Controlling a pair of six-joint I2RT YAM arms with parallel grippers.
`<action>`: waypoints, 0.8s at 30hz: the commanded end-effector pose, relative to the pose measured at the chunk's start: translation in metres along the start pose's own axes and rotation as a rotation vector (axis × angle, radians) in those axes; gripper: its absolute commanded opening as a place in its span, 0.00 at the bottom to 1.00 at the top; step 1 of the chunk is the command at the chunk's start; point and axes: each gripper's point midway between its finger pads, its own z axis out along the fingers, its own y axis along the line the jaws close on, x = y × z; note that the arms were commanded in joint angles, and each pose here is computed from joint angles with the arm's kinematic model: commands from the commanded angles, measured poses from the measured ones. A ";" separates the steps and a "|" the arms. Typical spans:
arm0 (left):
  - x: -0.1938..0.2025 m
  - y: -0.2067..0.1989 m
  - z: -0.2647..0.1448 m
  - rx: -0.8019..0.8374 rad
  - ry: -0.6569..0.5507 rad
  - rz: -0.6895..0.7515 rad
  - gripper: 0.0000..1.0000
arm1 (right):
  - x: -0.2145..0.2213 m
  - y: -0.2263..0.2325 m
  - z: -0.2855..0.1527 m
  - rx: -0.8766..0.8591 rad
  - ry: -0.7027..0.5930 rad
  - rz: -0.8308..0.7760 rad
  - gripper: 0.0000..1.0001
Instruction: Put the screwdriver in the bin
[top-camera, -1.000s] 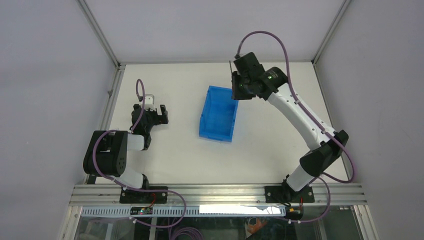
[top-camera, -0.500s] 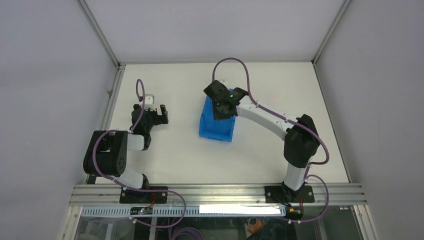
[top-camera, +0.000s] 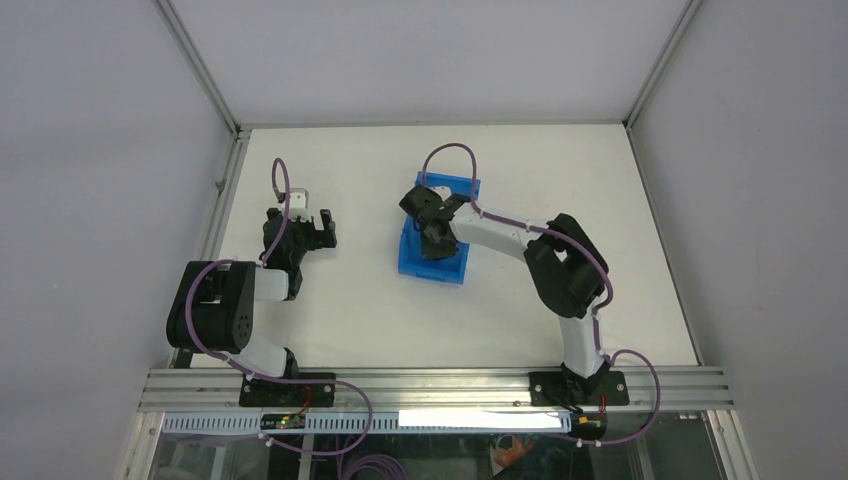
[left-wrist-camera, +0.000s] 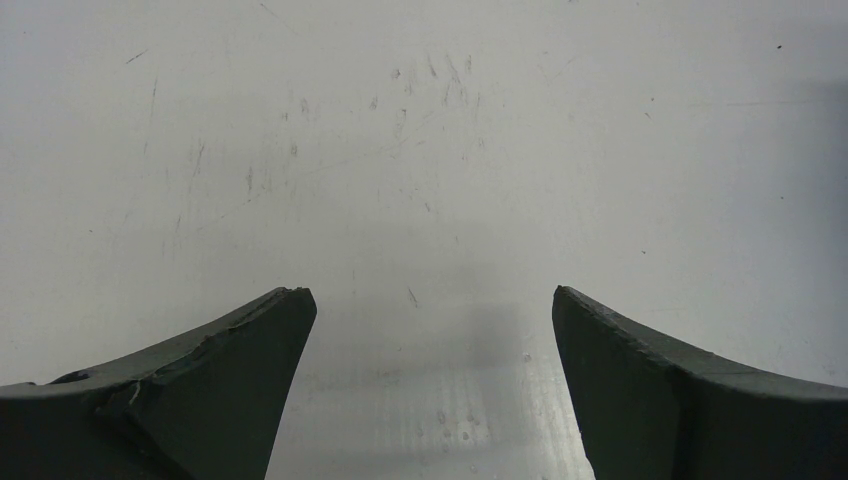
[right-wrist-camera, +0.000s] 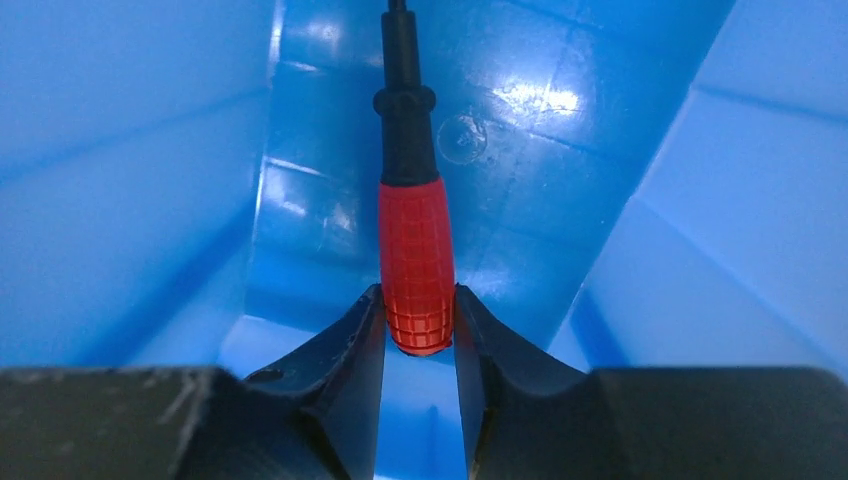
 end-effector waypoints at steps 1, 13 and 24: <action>-0.019 -0.007 -0.002 0.021 -0.060 -0.016 0.99 | -0.013 -0.002 0.007 0.019 -0.043 0.070 0.36; -0.019 -0.007 -0.002 0.022 -0.060 -0.016 0.99 | -0.066 -0.003 -0.038 0.014 -0.185 0.041 0.52; -0.019 -0.007 -0.002 0.022 -0.060 -0.016 0.99 | -0.144 -0.053 -0.143 0.027 -0.426 0.028 0.99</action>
